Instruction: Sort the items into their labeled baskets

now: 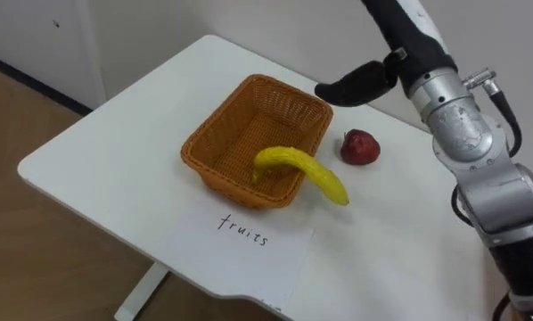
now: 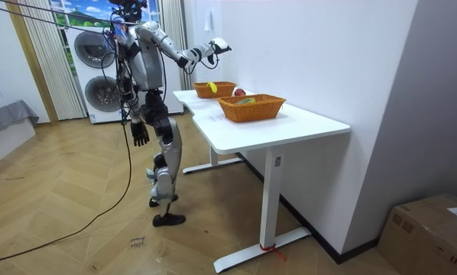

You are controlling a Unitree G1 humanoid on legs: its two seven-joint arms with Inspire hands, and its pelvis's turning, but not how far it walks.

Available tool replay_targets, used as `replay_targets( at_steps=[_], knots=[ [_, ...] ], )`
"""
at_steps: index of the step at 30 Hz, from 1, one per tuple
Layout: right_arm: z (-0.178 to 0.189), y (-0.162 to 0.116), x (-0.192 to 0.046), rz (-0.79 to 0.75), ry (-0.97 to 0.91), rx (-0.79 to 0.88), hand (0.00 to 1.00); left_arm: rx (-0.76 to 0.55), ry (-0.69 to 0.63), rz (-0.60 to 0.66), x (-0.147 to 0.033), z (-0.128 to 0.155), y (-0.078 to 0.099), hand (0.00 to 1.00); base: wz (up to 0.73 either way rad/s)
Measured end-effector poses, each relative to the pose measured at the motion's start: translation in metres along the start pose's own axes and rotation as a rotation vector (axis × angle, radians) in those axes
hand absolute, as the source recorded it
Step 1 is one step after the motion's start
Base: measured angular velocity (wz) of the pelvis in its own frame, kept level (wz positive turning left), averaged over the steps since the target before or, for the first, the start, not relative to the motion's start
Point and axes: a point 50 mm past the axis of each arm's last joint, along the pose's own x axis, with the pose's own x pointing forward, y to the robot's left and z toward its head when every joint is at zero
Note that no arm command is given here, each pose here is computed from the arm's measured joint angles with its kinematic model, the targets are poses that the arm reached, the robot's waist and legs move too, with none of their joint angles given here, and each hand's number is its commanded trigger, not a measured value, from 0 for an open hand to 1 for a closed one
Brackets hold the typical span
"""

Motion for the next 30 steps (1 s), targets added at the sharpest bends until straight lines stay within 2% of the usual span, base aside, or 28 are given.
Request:
replay_targets(
  at_steps=[10,22,30],
  knots=[
    [-0.004,-0.003,-0.002,-0.067,0.01,0.035,0.0,-0.025,0.038,-0.006,-0.002,-0.014,-0.006,0.0,0.02],
    [-0.042,0.001,-0.025,-0.067,0.155,0.074,0.0,-0.042,0.049,-0.021,-0.004,-0.017,-0.013,0.0,0.01],
    [-0.067,0.005,-0.032,-0.078,0.265,0.068,0.0,-0.046,0.057,0.005,-0.004,-0.02,-0.01,0.0,0.01]
  ],
)
